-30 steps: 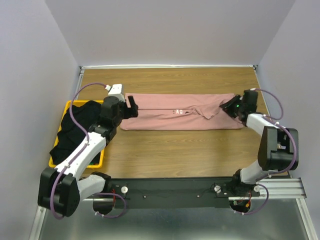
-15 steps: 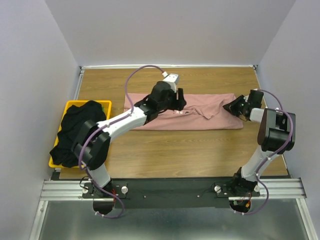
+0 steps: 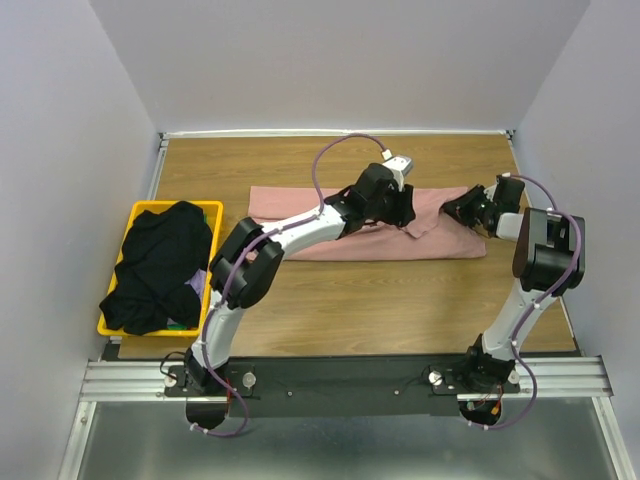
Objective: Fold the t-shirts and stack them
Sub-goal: Fold the tshirt
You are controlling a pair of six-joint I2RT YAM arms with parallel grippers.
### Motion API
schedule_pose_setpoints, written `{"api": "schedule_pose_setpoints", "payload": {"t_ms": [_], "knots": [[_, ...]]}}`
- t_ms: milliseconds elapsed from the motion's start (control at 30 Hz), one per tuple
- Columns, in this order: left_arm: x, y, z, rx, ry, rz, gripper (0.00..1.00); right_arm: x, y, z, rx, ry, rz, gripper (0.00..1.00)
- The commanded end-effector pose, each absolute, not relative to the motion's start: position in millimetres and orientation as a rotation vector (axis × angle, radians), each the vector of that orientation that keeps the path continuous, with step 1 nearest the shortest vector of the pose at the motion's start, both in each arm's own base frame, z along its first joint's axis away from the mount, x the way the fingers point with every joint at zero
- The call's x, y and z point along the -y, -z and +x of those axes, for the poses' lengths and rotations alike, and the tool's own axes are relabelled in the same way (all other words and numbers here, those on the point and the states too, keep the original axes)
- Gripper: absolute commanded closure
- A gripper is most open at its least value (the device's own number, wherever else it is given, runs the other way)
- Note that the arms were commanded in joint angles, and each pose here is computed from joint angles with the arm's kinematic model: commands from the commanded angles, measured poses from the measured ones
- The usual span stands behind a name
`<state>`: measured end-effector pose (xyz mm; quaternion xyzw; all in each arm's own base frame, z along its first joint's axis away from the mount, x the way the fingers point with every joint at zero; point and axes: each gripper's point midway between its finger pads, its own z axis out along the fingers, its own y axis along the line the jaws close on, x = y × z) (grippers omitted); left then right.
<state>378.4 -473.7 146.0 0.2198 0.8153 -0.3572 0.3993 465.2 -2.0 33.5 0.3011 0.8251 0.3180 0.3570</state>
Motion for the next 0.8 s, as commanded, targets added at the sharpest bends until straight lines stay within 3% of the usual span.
{"api": "schedule_pose_setpoints", "payload": {"t_ms": [0, 467, 533, 767], "knots": [[487.9, -129.3, 375.9, -2.081, 0.933, 0.614, 0.44, 6.2, -34.7, 475.4, -2.120, -0.797, 0.736, 0.68], [501.0, -76.8, 391.1, -2.168, 0.902, 0.611, 0.53, -9.8, -12.8, 469.4, -2.190, -0.840, 0.733, 0.69], [499.8, -73.8, 395.0, -2.177, 0.893, 0.602, 0.54, -9.7, -13.8, 469.4, -2.190, -0.838, 0.727, 0.71], [494.1, -58.5, 403.8, -2.217, 0.890, 0.552, 0.55, -5.1, -27.6, 470.2, -2.178, -0.796, 0.704, 0.95]]}}
